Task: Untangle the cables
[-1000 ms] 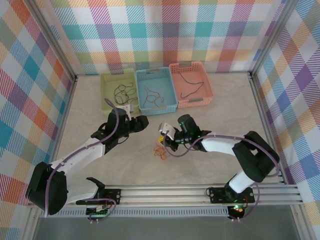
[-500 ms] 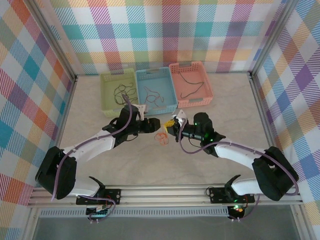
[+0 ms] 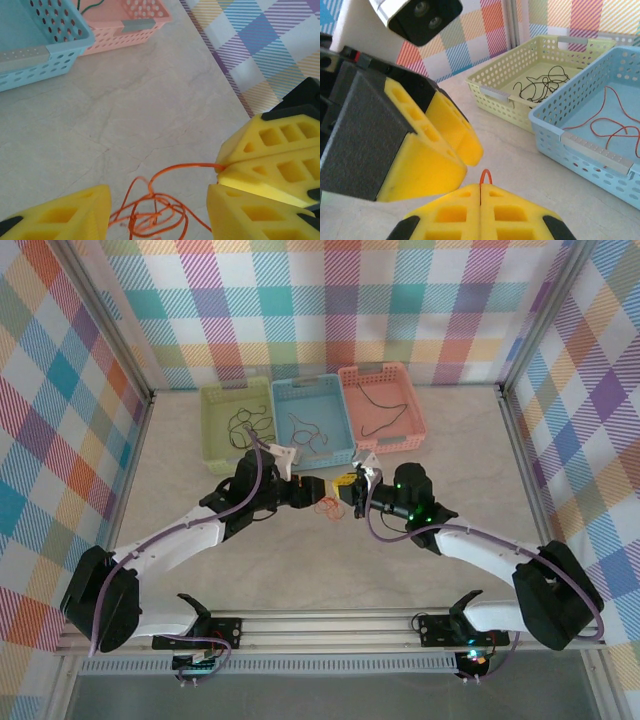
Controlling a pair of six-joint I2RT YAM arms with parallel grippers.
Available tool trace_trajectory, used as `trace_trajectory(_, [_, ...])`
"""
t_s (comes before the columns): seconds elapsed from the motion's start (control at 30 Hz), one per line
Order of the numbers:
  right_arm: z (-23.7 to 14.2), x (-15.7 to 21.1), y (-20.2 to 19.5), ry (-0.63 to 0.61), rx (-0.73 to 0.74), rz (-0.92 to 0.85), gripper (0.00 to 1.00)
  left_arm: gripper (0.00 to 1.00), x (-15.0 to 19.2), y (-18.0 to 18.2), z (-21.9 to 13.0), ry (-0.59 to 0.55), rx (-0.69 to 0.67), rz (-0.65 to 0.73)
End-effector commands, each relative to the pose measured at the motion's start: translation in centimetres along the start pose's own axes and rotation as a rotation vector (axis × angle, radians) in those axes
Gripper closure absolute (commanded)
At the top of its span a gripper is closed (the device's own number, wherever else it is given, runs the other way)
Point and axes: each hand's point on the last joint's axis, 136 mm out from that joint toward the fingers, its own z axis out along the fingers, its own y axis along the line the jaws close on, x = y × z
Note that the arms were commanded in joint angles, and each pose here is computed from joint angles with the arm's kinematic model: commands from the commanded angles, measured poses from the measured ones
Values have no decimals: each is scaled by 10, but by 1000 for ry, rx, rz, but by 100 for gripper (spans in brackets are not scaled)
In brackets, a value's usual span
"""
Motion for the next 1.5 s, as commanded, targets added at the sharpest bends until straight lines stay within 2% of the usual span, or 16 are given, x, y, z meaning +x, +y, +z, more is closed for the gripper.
trace_trajectory(0.0, [-4, -12, 9, -39, -48, 6, 100, 46, -1, -9, 2, -10, 38, 37])
trace_trajectory(0.6, [-1, -25, 41, -20, -249, 76, 100, 43, 4, -4, 10, 11, 19, 53])
trace_trajectory(0.97, [-7, -38, 25, -40, -119, 62, 100, 46, -1, -26, -1, -39, 123, 87])
trace_trajectory(1.47, [-15, -68, 46, -50, -212, 126, 100, 42, -1, -46, -10, -73, 203, 135])
